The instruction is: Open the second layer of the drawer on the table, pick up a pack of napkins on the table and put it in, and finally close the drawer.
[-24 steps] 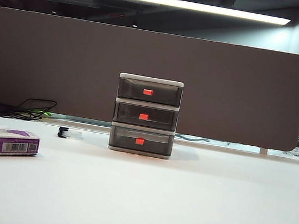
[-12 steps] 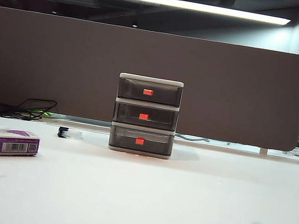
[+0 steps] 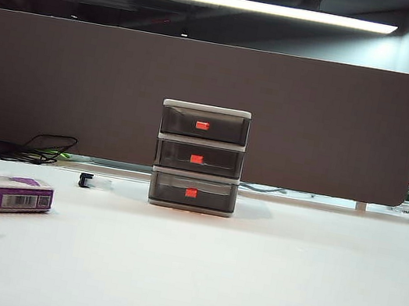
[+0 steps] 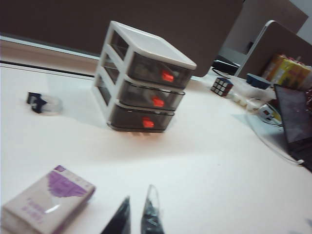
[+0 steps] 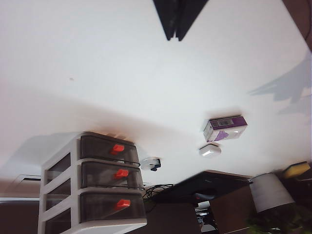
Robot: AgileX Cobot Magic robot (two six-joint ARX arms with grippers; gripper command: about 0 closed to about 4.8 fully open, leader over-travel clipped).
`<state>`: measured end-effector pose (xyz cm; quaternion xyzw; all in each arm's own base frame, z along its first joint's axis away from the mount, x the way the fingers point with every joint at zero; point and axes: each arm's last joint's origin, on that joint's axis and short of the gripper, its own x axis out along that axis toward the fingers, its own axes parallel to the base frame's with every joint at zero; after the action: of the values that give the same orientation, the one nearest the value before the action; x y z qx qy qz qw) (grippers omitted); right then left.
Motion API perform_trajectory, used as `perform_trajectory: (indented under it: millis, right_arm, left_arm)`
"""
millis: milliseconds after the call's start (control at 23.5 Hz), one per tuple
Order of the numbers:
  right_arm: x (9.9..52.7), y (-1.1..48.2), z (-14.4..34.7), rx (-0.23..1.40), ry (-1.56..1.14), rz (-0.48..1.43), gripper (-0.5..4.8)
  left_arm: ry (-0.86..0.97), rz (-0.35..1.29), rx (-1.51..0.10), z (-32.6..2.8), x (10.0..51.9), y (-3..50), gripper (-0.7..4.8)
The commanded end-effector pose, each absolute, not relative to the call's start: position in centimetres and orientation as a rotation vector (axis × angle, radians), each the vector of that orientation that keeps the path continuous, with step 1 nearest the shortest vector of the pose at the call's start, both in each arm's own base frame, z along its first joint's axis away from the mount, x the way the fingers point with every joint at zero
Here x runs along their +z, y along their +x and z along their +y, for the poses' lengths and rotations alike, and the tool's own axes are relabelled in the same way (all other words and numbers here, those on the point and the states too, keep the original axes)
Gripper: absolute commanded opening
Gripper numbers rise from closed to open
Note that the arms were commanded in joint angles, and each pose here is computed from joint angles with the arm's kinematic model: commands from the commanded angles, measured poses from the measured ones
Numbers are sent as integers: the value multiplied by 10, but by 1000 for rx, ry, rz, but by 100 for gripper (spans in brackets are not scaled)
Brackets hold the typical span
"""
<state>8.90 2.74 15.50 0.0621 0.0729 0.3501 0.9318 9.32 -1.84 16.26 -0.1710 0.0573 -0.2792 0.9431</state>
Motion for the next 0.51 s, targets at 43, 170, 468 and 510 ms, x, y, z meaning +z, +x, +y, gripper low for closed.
perform_trajectory:
  millis: [43,170,468,510]
  right_arm:
    - [156,89,28,720,150,127,-5]
    - [162,90,28,724,132,63,-5]
    - [173,91,27,628,183,-23,-5]
    - [175,91,28,623,192,-20,-5]
  left_arm:
    - [-327,-26,-554,-29,177,92,39]
    - [-315,-37,-519,-38,177,91,89]
    - [-264,32,-534,-70,174,102,89]
    - [-258,44,-530,-72,174,105,89]
